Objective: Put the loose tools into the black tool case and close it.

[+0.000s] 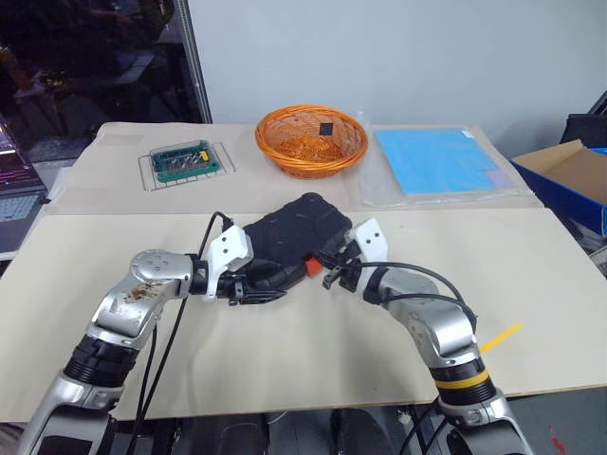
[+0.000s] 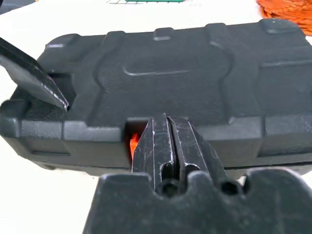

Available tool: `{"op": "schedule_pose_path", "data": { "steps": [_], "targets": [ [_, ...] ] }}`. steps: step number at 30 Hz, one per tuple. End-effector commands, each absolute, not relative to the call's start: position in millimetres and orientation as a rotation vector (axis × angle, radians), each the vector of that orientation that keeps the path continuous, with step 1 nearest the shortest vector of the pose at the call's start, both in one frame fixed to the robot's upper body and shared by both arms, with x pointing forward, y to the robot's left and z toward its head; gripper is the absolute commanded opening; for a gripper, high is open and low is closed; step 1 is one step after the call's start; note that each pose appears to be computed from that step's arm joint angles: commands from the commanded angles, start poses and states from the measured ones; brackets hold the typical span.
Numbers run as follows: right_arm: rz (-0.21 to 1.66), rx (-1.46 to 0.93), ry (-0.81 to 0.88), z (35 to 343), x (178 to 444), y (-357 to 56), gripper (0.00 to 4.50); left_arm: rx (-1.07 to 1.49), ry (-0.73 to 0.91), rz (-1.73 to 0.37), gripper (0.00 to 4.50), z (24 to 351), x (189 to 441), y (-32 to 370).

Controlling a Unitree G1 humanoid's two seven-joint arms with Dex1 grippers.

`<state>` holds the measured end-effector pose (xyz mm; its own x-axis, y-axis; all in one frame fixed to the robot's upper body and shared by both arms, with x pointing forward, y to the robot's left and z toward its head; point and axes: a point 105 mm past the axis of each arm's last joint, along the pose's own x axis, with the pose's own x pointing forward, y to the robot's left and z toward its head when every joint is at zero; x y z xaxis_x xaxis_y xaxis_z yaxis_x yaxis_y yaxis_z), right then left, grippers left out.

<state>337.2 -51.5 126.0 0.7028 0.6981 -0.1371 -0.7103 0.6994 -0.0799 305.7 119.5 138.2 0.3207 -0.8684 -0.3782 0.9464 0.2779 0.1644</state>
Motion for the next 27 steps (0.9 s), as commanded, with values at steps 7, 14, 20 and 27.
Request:
{"op": "schedule_pose_path", "data": {
  "steps": [7,14,20,27],
  "targets": [
    [0.746,-0.271,0.126,83.4,340.0,-53.0,0.04,0.37,0.284,-1.207,3.28,128.4,305.7,122.1],
    [0.759,-0.48,0.091,58.9,342.8,-45.5,0.04,0.359,0.287,-1.198,3.28,126.8,307.1,121.4],
    [0.799,-0.587,0.061,45.1,332.7,-44.2,0.04,0.351,0.283,-1.187,3.28,125.6,308.3,121.2],
    [0.826,-0.674,0.062,36.6,330.8,-49.0,0.04,0.342,0.28,-1.179,3.28,123.4,310.2,120.1]
  ]
}}
